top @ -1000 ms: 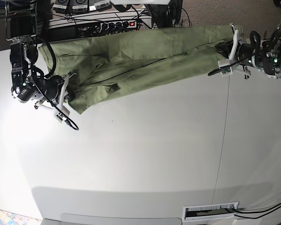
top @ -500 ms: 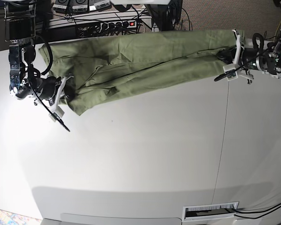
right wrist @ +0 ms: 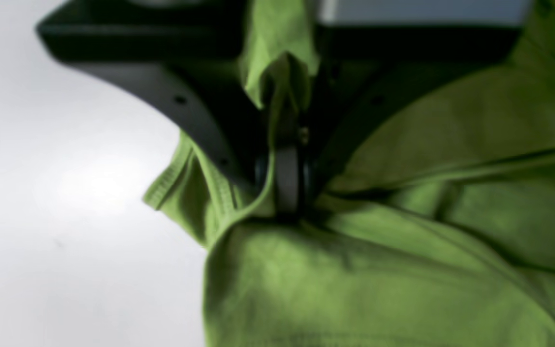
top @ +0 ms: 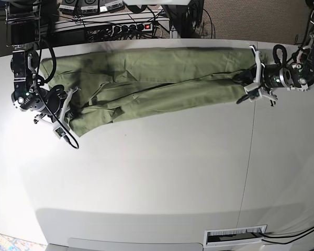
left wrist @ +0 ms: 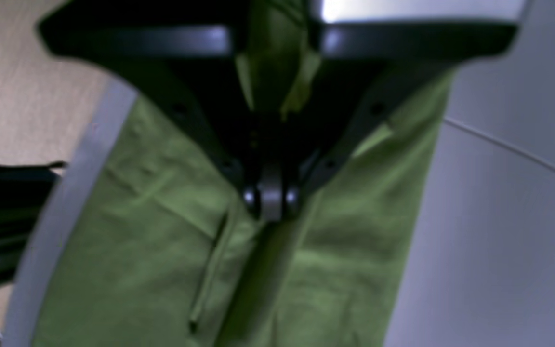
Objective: Fold the T-shirt properly
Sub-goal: 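Pull the collar end straight with the right gripper while left holds hem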
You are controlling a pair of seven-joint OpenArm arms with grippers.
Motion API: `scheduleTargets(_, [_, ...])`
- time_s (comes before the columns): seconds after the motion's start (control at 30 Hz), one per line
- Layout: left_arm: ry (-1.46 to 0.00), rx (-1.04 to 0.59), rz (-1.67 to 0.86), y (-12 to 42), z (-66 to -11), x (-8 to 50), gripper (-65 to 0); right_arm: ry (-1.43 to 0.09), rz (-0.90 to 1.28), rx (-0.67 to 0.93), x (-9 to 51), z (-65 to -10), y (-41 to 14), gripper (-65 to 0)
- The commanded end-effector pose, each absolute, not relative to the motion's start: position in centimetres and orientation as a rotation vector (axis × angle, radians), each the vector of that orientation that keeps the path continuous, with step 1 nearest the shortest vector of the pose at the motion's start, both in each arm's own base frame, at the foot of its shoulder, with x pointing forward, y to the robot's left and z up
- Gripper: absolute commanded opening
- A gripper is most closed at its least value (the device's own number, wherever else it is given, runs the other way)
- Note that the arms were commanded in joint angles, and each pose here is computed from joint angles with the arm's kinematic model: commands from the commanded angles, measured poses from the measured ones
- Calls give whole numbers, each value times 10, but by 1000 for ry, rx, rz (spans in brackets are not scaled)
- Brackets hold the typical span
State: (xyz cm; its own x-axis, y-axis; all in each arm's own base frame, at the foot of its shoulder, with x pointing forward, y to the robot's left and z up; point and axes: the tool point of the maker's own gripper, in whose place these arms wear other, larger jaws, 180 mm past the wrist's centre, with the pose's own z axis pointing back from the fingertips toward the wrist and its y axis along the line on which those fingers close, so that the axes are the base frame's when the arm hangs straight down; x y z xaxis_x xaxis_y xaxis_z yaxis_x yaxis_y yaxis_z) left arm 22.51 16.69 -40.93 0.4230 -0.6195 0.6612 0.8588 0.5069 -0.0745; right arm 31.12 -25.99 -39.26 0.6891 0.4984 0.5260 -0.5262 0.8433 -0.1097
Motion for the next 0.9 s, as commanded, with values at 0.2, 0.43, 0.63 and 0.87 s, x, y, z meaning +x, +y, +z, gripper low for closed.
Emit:
scheduleTargets(0.2, [-589,-251,-961,209,-414,262,-650,-613,589,-50,333,-374,-278,-650])
scheduleTargets(0.43, [-639,-326,-893,197,-403,270,-650,-631,588,-50,340,-366,-277,-650])
scheduleTargets(0.63, [-645,-338,-890,191,-405,270,-650,-674,613,-47,347,-352,-267,-471])
scheduleTargets(0.87, [-644,-338,-890,191,-405,270,-650,-738,633,-29,356,-334,-254,-471])
